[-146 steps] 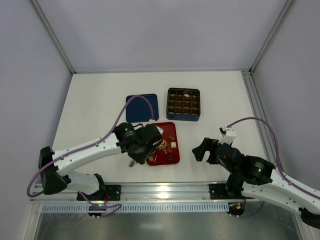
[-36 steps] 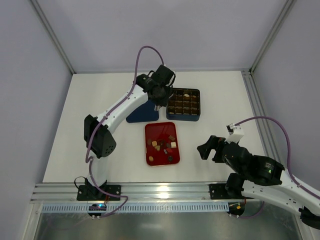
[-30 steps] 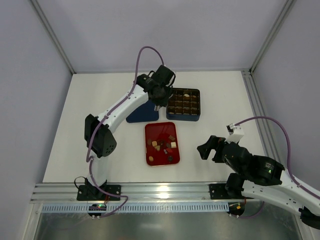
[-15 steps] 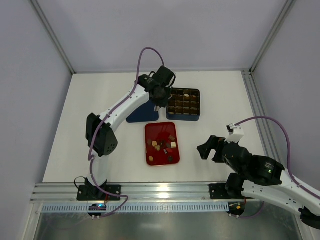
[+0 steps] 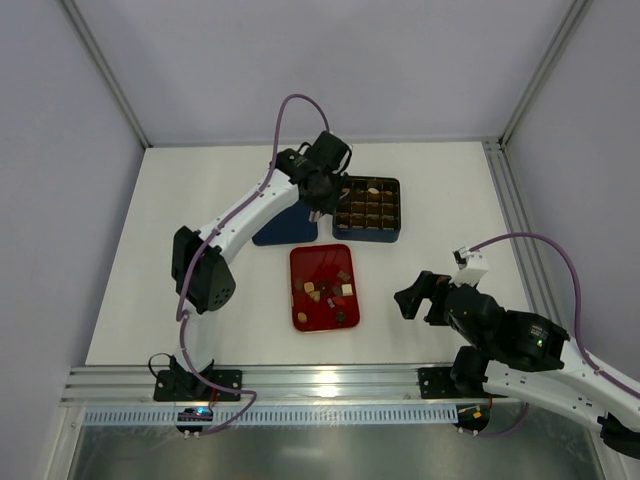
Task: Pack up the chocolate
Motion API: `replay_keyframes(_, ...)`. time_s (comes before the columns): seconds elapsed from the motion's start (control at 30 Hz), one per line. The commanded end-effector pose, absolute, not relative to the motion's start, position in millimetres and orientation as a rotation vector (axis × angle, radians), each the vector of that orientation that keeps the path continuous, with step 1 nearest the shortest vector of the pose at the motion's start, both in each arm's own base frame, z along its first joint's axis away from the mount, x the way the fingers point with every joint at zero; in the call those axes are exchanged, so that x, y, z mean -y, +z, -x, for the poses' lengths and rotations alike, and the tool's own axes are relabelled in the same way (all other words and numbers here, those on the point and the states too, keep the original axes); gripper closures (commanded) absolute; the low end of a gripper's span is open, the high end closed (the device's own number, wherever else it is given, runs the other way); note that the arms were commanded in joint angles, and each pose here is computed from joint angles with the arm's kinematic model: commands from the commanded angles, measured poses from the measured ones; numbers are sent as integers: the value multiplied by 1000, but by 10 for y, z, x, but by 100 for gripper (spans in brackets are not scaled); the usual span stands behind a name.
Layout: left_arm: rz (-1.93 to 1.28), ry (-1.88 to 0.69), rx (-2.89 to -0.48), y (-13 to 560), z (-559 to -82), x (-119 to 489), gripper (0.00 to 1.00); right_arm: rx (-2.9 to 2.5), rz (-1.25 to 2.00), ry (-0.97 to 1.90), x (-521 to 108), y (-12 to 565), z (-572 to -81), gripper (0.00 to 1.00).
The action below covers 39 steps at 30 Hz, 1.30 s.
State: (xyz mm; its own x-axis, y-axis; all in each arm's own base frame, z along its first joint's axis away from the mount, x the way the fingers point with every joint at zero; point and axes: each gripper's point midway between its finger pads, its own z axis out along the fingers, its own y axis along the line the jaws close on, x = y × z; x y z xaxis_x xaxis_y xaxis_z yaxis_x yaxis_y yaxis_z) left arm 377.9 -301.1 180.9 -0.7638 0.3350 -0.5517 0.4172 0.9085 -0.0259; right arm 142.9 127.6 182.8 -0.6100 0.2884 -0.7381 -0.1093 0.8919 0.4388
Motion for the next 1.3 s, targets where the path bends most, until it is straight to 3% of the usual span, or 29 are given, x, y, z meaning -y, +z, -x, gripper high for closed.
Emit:
replay_keyframes(0.0,-519,-264,-2431,2064,-3868,3074,62,-2119,-152,590,-1280,1932,-1458,0)
replay_keyframes(0.53,-411,-309,-2357,2559,-3615,2755,61,-2116,-147,610,-1342,1917,-1473,0)
replay_keyframes(0.73,-175,-241,-2341,2635,-3527,2030,60,-2106,-113,639,-1428,1950,-1481,0)
replay_keyframes(0.93,98,-123,-2371,2337,-3499,1181,59,-2130,-22,627,-1569,1980,-1501,0)
replay_keyframes(1.27,463,-44,-2339,1897,-3985,227,58,-2138,62,670,-1820,1992,-1529,0)
